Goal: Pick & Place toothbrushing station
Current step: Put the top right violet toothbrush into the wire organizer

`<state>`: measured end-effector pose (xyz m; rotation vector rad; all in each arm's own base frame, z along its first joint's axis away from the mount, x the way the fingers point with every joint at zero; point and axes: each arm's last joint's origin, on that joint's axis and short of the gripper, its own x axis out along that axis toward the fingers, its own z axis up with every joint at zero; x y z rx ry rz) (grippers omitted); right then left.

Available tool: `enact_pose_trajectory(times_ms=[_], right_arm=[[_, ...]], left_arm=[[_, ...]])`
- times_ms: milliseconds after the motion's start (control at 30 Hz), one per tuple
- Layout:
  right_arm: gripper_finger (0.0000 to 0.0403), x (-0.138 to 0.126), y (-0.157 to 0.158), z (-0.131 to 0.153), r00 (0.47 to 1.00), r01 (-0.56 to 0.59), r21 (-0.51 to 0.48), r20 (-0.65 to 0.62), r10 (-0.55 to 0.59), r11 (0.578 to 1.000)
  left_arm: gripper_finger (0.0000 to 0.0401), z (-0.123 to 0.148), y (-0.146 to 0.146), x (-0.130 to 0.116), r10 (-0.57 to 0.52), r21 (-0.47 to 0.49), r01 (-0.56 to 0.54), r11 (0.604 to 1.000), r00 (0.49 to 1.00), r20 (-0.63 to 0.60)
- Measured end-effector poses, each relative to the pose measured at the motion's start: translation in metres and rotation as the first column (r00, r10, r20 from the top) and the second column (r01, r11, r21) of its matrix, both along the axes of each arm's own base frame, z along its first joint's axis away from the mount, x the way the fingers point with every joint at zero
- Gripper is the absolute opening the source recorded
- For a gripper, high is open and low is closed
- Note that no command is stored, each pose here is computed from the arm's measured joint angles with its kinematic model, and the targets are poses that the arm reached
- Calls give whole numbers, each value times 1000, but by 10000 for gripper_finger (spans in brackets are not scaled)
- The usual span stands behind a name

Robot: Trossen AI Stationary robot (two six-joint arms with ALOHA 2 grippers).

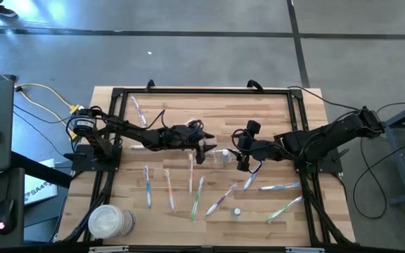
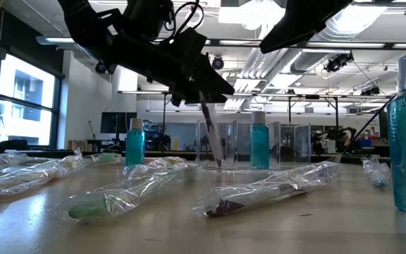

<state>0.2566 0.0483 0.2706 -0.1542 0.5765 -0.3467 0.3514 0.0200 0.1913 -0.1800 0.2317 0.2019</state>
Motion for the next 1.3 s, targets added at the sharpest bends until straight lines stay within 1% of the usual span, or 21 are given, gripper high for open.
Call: enact_pose_trajectory(times_ms=[300, 467, 633, 767, 833, 1000, 1133, 1300], right_arm=[[240, 0, 0, 0, 1000, 0, 0, 0, 0, 1000], [240, 0, 0, 0, 1000, 0, 0, 0, 0, 1000], [240, 0, 1, 0, 1000, -19, 11, -4, 19, 1000], [240, 0, 1, 0, 1000, -27, 14, -6, 27, 1000], [240, 0, 1, 0, 1000, -26, 14, -6, 27, 1000], [240, 0, 1, 0, 1000, -27, 14, -7, 27, 1000], [240, 0, 1, 0, 1000, -26, 14, -6, 26, 1000], [240, 0, 1, 0, 1000, -26, 14, -6, 26, 1000]], left_arm=[[217, 6, 0, 2, -1, 5, 1, 1000, 1000, 17], [217, 16, 0, 8, -13, 56, 12, 998, 999, 33], [217, 24, 1, 13, -6, 66, 5, 998, 1000, 11], [217, 29, 1, 17, -11, 106, 14, 994, 1000, -25], [217, 31, 1, 19, -11, 107, 17, 994, 999, -52], [217, 37, 2, 23, 1, 84, 14, 996, 984, -176], [217, 42, 3, 24, 57, 119, -26, 993, 962, -266], [217, 48, 4, 23, 75, 140, -40, 989, 963, -258]])
